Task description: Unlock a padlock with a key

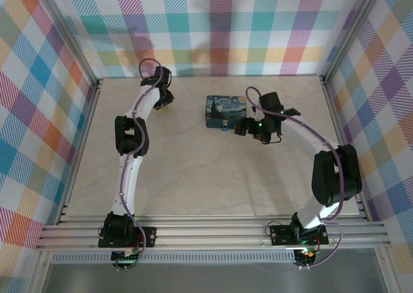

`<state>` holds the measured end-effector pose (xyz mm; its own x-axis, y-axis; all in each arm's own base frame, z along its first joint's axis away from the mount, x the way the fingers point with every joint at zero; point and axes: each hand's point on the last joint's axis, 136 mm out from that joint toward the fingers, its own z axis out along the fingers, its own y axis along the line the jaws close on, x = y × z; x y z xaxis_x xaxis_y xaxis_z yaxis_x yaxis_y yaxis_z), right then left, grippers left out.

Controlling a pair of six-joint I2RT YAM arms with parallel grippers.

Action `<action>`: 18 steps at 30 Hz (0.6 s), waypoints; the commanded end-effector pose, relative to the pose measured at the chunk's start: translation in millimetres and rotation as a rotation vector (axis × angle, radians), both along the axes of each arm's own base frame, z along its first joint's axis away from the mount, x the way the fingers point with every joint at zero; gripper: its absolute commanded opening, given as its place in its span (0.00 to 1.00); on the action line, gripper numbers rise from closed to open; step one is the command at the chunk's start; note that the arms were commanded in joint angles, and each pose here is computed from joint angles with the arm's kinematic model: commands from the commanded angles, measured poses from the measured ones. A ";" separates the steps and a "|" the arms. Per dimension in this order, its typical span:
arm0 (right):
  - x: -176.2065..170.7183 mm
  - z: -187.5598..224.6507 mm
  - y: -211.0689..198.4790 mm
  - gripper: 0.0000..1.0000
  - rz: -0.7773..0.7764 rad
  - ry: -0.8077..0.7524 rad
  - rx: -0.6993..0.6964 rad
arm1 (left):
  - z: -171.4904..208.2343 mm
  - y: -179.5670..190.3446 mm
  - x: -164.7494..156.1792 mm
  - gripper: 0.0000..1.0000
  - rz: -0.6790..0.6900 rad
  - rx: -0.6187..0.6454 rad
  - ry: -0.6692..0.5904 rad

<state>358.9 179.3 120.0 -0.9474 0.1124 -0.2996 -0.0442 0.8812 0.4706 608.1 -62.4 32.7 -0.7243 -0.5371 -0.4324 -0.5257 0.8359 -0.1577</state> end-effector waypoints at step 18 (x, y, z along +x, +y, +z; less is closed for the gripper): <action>-22.6 21.4 -2.2 0.81 -0.019 -0.032 0.045 | 47.5 -9.5 -87.3 0.00 -0.175 0.036 0.029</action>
